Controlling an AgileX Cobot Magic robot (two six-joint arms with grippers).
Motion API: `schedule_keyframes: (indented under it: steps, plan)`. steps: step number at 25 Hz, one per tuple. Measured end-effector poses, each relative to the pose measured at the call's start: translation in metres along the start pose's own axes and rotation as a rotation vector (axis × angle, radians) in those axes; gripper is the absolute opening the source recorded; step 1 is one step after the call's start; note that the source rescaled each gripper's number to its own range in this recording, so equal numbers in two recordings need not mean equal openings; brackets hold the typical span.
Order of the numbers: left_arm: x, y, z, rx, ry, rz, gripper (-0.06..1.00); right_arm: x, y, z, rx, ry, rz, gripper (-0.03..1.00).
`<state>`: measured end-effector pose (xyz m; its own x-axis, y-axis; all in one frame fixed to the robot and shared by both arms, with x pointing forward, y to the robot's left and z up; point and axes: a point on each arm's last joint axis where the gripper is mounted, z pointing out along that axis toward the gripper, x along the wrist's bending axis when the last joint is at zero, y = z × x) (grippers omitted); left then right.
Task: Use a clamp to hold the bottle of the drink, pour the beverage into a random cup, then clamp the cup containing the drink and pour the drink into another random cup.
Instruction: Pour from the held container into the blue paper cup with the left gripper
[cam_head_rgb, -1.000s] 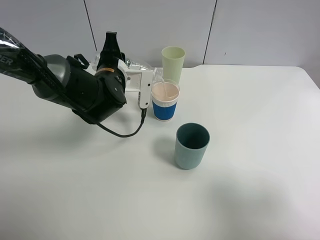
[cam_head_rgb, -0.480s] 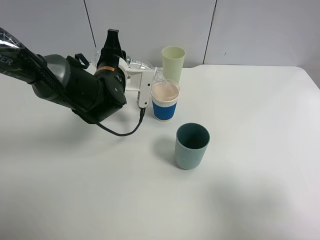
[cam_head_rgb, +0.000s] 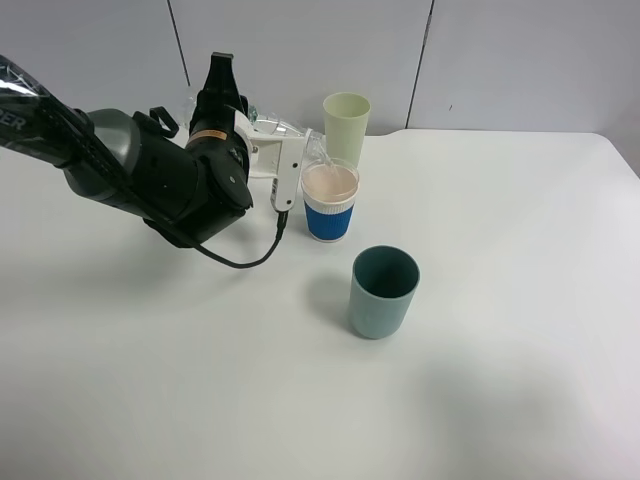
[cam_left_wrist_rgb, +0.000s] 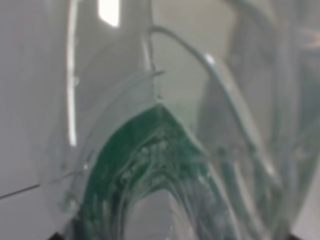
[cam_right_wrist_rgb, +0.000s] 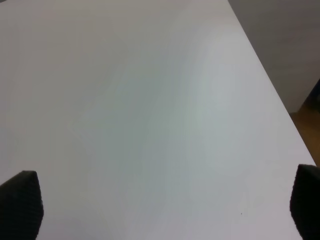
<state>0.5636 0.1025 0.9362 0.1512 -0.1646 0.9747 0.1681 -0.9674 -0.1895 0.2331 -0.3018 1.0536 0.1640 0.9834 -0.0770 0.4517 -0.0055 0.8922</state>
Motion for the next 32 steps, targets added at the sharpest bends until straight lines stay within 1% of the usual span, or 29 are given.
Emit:
schedule_keyframes:
  steps: [17, 32]
  plan:
    - [0.0015, 0.0006, 0.0000, -0.007, 0.017, 0.045, 0.01, 0.0000, 0.0000, 0.0000, 0.000, 0.000, 0.000, 0.99]
    - [0.0026, 0.0018, 0.0000, -0.017, 0.030, 0.157, 0.01, 0.0000, 0.0000, 0.0000, 0.000, 0.000, 0.000, 0.99]
